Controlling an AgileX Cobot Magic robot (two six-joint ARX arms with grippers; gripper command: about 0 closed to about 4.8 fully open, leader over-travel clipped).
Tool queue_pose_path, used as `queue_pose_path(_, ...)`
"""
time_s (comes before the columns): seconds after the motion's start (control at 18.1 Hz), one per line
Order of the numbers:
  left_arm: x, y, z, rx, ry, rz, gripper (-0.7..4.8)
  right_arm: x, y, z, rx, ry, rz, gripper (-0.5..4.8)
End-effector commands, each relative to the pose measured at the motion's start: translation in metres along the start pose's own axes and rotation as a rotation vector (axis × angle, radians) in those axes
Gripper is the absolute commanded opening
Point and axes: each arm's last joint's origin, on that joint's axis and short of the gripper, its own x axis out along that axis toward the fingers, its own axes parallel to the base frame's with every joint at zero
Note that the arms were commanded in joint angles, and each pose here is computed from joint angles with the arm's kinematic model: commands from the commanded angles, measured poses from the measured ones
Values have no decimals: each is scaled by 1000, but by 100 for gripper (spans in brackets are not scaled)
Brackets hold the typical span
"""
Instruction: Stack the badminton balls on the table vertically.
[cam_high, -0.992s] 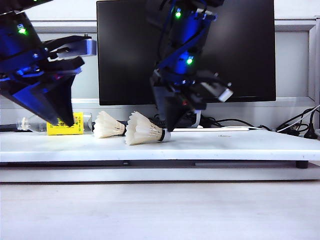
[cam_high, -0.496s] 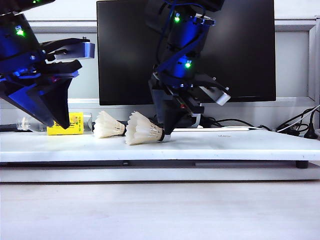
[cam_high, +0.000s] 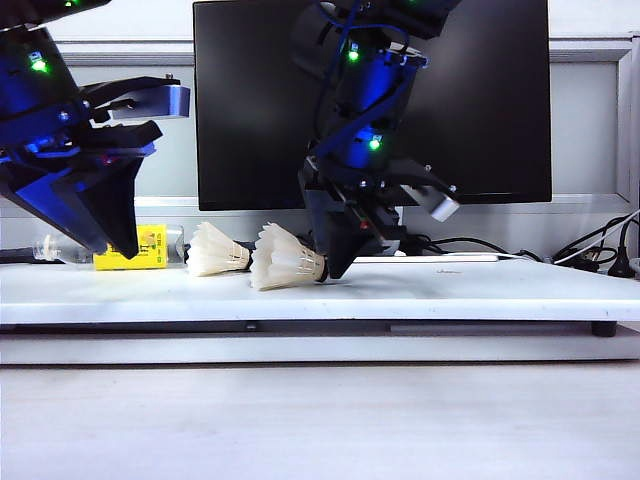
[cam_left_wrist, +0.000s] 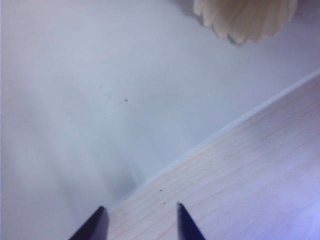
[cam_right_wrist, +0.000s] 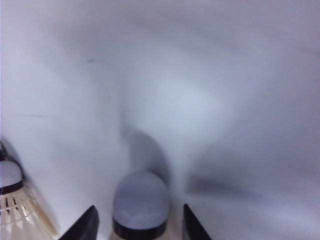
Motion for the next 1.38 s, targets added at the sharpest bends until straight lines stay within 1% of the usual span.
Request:
queue_pose_path(0.06, -1, 0, 2, 5, -14, 4, 187, 1, 3, -1, 0, 6, 23, 216)
queue_pose_path(0.61, -1, 0, 2, 5, -13, 4, 187, 11, -1, -2, -8, 23, -10, 209)
queue_pose_path(0.66, -1, 0, 2, 5, -14, 4, 187, 12, -1, -2, -8, 22, -11, 192)
queue_pose_path(0.77, -1, 0, 2, 6, -14, 4, 187, 12, -1, -2, -8, 22, -11, 141)
queue_pose_path(0.94, -1, 0, 2, 8, -14, 4, 187, 12, -1, 0, -28, 19, -10, 138)
queue_pose_path(1.05, -1, 0, 2, 8, -13, 4, 187, 12, 0, 3, -79, 15, -6, 134)
queue_pose_path(1.1, -1, 0, 2, 8, -12, 4, 187, 13, 2, 5, -133, 3, 9, 134)
queue_pose_path(1.16, -1, 0, 1, 8, -10, 3, 187, 13, 7, 10, -219, -12, 46, 134)
queue_pose_path(1.32, -1, 0, 1, 8, -10, 4, 187, 11, 17, 22, -309, -32, 112, 134)
queue_pose_path(1.38, -1, 0, 1, 8, -10, 4, 187, 8, 22, 28, -367, -47, 143, 134)
